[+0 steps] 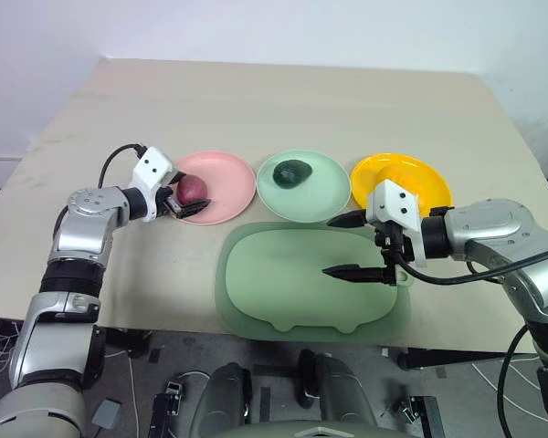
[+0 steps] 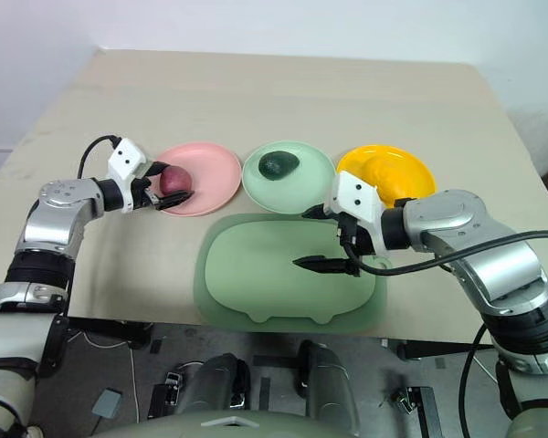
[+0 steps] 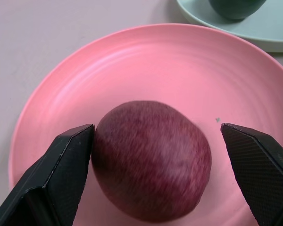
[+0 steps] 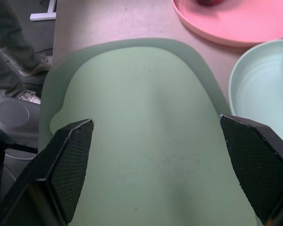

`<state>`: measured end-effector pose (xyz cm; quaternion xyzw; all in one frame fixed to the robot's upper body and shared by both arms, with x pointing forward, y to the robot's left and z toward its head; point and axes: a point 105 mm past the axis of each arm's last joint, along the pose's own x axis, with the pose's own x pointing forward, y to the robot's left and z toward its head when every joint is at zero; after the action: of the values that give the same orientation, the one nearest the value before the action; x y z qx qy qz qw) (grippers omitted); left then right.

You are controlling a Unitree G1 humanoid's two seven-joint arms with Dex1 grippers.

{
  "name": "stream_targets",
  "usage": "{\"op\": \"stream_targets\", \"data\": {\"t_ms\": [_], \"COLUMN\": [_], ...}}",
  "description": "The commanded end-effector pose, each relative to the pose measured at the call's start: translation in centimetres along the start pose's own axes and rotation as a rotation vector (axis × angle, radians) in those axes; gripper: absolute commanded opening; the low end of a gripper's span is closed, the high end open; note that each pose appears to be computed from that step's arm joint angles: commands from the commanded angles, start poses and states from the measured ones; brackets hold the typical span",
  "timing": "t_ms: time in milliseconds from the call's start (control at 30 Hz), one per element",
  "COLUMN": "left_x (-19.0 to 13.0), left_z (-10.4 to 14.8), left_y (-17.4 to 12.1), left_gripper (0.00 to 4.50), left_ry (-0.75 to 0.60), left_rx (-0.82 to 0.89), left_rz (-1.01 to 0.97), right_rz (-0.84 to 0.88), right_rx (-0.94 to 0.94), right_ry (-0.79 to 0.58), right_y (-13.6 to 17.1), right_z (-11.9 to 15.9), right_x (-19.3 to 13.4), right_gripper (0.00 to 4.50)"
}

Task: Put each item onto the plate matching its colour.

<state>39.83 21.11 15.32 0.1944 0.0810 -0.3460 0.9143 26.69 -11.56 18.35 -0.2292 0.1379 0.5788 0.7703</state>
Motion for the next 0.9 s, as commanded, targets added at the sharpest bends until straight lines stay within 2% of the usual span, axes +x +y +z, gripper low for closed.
{"op": "stream_targets", "data": {"t_ms": [33, 133, 367, 500, 633, 767, 900], "left_x": [-1.4, -2.5, -6.1, -8.2, -10.0, -10.4, -10.0], "left_z": [3.0, 4.4, 5.2, 4.3, 2.9, 2.6, 2.2], "left_y": [0.6, 0.1, -0.5, -3.3, -7.1, -8.3, -8.6], "left_gripper": [4.48, 4.48, 4.48, 4.48, 4.48, 4.48, 4.48], "left_ry": [-0.137, -0.205, -0.254, -0.204, -0.158, -0.148, -0.15], "left_rx": [-0.01, -0.038, -0.052, 0.001, -0.02, -0.055, -0.076], "left_rz": [0.029, 0.021, 0.095, 0.019, -0.082, -0.082, -0.069], "right_rz": [-0.026, -0.034, -0.094, -0.111, -0.138, -0.184, -0.223], "right_rx": [-0.029, -0.018, 0.029, 0.029, 0.078, 0.069, 0.097], "right_ry": [-0.002, 0.001, 0.039, 0.035, -0.089, -0.15, -0.122], "right_y": [-0.3, -0.6, -1.9, -2.2, -2.4, -2.1, -2.4], "right_z": [0.4, 0.2, -1.2, -1.2, -0.5, -1.1, -2.5], "right_x": [-0.8, -1.1, -2.2, -3.4, -4.5, -5.0, -5.1], "right_gripper": [4.5, 4.5, 4.5, 4.5, 4.5, 4.5, 4.5]}}
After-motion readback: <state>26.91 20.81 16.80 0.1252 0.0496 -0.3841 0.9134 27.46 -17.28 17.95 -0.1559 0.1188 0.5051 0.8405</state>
